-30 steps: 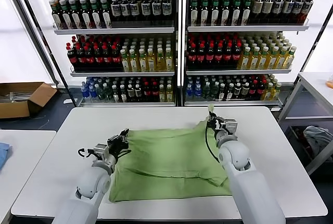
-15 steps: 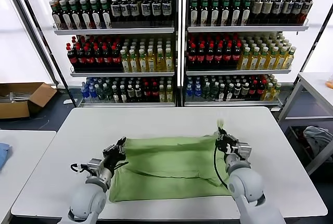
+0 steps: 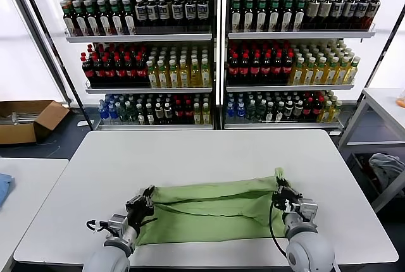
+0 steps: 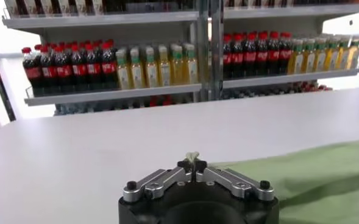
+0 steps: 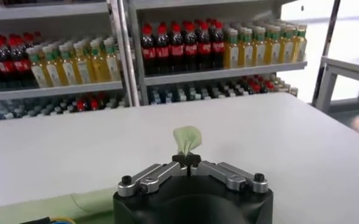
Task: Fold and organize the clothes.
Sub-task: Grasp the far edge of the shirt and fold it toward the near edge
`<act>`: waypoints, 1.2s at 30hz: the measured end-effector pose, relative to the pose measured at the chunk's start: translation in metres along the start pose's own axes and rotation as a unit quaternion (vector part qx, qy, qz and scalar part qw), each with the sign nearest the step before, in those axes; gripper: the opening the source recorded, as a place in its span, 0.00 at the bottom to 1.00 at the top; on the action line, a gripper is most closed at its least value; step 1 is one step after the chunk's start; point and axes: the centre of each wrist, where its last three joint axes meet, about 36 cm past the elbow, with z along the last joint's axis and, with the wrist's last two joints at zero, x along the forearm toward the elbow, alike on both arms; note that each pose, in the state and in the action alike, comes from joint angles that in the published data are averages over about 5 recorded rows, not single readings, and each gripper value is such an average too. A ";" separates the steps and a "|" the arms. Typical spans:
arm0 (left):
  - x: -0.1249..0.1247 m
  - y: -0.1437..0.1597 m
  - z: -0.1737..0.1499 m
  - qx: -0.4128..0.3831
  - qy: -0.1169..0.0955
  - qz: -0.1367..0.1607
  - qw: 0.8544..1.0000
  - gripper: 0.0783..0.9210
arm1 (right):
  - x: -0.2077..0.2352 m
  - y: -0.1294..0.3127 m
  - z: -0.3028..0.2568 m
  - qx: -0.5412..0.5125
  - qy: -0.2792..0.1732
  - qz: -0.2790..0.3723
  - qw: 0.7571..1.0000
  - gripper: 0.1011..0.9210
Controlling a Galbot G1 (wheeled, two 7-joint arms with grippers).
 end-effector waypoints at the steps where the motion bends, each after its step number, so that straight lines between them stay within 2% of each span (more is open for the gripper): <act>1: 0.001 -0.001 0.001 -0.001 0.002 0.000 1.000 0.01 | 0.001 0.000 0.002 0.001 0.002 0.001 1.000 0.01; 22: 0.004 -0.005 0.013 -0.024 0.015 -0.004 1.000 0.03 | 0.013 0.007 0.035 0.031 0.037 0.025 0.999 0.01; 25: 0.003 -0.007 0.010 -0.026 0.010 -0.006 1.000 0.10 | 0.013 0.006 0.038 0.038 0.037 0.029 0.998 0.05; 31: 0.002 -0.009 0.002 -0.029 -0.004 -0.013 0.999 0.31 | 0.020 0.005 0.038 0.043 0.030 0.034 0.998 0.25; 36: 0.007 -0.011 -0.004 -0.031 -0.010 -0.026 0.999 0.48 | 0.033 0.004 0.026 0.037 0.007 0.032 0.999 0.43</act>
